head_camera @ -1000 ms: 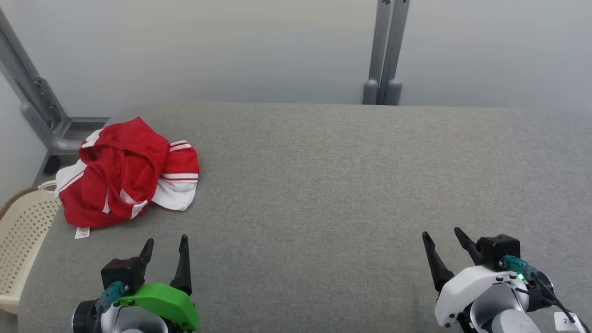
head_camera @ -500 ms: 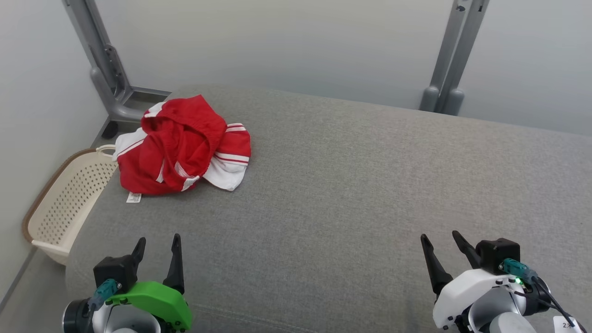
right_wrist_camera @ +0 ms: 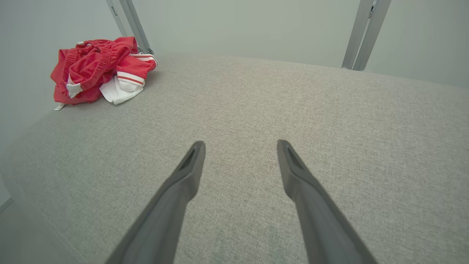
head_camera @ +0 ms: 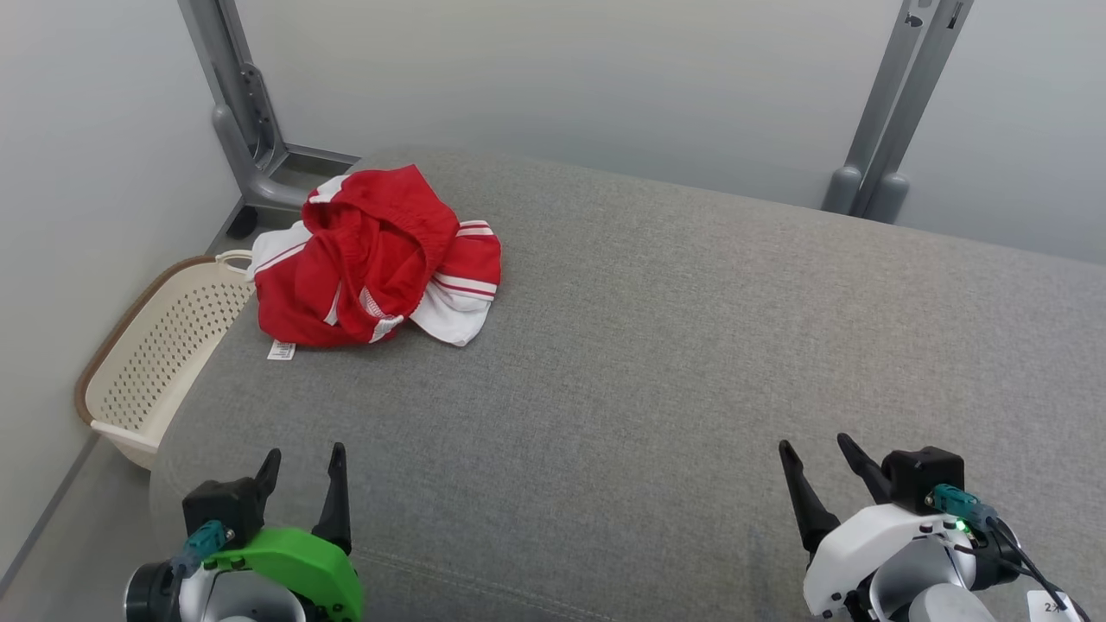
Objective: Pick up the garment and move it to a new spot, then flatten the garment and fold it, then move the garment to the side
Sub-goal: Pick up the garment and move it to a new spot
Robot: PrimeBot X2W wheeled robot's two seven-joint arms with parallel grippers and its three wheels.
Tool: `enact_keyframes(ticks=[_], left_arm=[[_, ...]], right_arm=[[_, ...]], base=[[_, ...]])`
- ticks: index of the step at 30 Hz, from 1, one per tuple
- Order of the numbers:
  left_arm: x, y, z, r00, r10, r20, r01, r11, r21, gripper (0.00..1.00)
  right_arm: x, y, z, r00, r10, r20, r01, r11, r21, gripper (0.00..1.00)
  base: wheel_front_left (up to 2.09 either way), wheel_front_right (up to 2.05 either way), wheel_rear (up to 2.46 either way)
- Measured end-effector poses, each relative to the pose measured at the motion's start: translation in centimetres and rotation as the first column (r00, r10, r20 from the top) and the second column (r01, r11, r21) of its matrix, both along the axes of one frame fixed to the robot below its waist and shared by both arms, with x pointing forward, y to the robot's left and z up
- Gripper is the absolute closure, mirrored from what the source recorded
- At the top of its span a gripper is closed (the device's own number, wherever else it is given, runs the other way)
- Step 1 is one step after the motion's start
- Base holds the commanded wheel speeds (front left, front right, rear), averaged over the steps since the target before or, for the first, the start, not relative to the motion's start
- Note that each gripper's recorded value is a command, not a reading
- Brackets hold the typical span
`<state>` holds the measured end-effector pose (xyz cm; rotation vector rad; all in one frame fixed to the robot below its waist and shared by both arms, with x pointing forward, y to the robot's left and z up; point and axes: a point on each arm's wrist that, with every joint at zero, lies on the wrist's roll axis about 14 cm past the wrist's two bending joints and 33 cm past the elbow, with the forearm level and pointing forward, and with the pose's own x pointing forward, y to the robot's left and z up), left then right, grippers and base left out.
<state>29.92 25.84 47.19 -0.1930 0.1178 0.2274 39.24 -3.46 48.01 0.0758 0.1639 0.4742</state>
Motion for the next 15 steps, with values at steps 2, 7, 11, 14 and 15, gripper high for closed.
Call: enact_keyframes(ticks=[2,7,11,14,15], left_arm=[[0.2,-0.5,-0.4,1.0,-0.022,-0.022,0.021,1.0,-0.008,0.0],[2.9,-2.2,-0.1,0.983,-0.154,-0.102,0.158,0.987,0.034,0.0],[6.1,-3.3,0.7,0.953,-0.243,-0.179,0.261,0.962,0.082,0.0],[7.4,-3.6,0.1,0.928,-0.27,-0.256,0.298,0.952,0.076,0.0],[7.8,-3.9,-0.2,0.913,-0.285,-0.293,0.32,0.944,0.076,0.0]], right_arm=[[0.0,-0.1,0.0,1.0,-0.003,-0.001,0.003,1.0,0.0,0.0],[0.4,-0.2,0.0,1.0,-0.007,0.0,0.007,1.0,-0.001,0.0],[0.7,-0.1,-0.1,1.0,0.0,-0.005,0.0,1.0,-0.015,0.0],[0.9,0.1,-0.2,1.0,0.008,-0.008,-0.008,1.0,-0.023,0.0],[0.9,0.2,-0.2,1.0,0.011,-0.009,-0.011,1.0,-0.026,0.0]], base=[[0.0,0.0,0.0],[0.0,0.0,0.0],[0.0,0.0,0.0],[0.0,0.0,0.0],[0.0,0.0,0.0]])
